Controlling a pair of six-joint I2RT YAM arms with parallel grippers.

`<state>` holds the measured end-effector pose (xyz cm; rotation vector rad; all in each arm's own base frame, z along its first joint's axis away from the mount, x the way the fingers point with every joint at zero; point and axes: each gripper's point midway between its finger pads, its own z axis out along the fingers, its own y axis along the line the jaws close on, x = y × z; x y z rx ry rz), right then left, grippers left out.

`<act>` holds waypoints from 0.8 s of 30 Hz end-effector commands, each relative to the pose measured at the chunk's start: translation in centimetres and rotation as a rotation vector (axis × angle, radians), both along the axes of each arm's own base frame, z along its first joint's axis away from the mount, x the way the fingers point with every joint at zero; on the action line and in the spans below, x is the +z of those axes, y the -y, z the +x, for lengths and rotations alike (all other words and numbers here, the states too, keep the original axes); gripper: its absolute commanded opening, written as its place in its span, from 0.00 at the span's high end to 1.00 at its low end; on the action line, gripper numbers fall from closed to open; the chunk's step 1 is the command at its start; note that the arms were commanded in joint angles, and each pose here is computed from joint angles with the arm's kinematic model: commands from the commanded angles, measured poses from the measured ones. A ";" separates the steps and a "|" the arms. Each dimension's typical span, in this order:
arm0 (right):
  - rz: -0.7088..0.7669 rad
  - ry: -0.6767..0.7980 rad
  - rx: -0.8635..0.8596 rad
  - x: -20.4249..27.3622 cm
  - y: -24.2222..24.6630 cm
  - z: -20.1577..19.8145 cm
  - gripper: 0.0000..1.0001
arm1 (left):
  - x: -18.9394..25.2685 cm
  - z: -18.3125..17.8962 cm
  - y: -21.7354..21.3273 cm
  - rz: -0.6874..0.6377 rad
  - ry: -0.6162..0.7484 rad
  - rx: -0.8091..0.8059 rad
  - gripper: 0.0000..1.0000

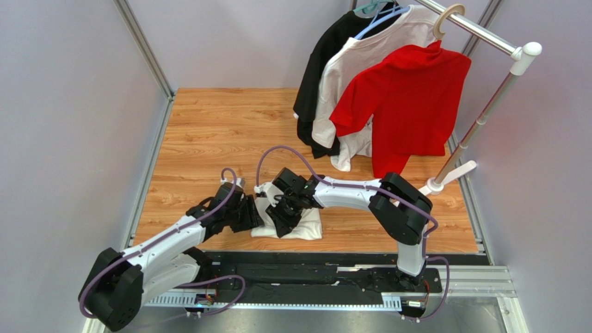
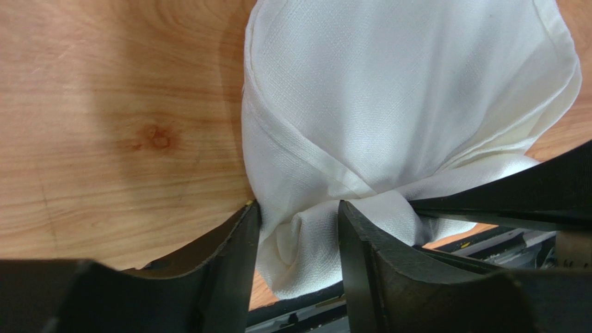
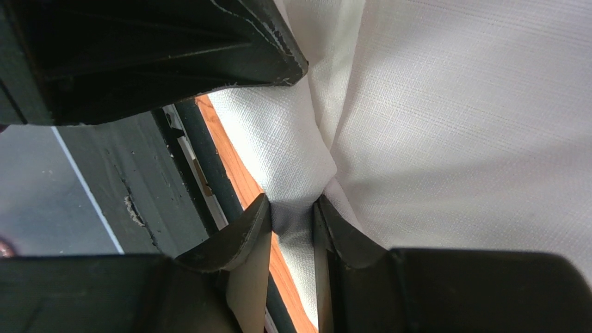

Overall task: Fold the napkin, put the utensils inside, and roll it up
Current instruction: Roll the napkin with the utensil

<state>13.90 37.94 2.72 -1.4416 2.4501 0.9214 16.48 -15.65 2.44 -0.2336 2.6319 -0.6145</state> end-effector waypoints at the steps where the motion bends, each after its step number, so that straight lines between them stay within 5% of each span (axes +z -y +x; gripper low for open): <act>1: -0.248 -0.166 -0.057 -4.2 5.5 -2.4 0.92 | 1.0 2.0 1.4 -0.022 0.071 -0.057 0.49; 12: -0.271 -0.241 -0.182 -4.8 7.2 -1.8 0.93 | 3.3 5.6 5.5 -0.109 0.203 -0.229 0.43; 19: -0.249 -0.279 -0.224 -5.0 6.6 -1.1 0.94 | 3.4 4.9 1.3 0.035 0.209 -0.086 0.33; 24: -0.238 -0.323 -0.224 -5.6 6.4 -0.8 0.95 | 4.1 3.6 1.1 -0.047 0.258 -0.058 0.32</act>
